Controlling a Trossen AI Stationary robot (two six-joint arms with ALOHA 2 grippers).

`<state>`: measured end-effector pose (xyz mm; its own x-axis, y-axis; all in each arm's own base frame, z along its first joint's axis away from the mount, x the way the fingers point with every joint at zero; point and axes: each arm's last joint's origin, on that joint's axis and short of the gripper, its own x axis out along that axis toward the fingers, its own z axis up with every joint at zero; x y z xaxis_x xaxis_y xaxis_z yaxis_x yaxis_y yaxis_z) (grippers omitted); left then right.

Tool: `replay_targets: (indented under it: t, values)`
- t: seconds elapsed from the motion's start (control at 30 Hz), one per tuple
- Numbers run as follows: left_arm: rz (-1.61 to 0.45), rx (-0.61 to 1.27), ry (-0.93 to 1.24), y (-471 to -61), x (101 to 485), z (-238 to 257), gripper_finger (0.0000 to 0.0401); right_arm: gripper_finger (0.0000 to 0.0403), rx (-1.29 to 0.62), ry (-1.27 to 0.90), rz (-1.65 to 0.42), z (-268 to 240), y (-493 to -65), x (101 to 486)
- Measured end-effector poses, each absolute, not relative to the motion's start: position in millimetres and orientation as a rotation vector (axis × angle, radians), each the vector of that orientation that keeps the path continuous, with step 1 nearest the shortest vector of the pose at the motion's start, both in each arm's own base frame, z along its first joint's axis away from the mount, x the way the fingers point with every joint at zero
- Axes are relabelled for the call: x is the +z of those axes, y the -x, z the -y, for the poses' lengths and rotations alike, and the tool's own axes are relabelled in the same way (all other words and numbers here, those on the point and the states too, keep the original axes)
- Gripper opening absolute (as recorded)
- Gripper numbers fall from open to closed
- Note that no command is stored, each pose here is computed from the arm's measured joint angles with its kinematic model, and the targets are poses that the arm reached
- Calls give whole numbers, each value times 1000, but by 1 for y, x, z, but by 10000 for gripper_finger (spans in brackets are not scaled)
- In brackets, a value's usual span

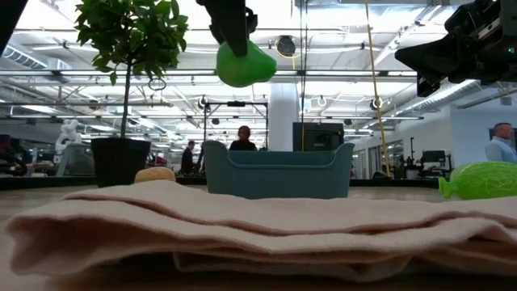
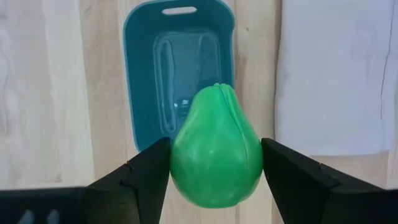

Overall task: Pick and placing Produce into tupperware
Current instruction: Put the green pear into the blue bin

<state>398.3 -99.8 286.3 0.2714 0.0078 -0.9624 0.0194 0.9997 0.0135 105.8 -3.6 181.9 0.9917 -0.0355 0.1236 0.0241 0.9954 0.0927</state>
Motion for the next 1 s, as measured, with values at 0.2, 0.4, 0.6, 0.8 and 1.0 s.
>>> replay_targets:
  t: [0.2,0.4,0.6,0.8,1.0]
  values:
    - [-1296,-6,-23,-399,286,99,237,0,-30,-91,125,4,-106,182]
    - [-1215,-3,-39,-406,285,100,237,0,-30,-91,125,4,-106,182]
    - [-1145,-10,-70,-414,274,100,237,0,-30,-92,125,4,-106,182]
    - [-1149,114,-77,-413,260,94,237,0,-30,-92,125,4,-106,182]
    - [-1140,248,-14,-412,248,90,237,0,-30,-92,125,4,-106,182]
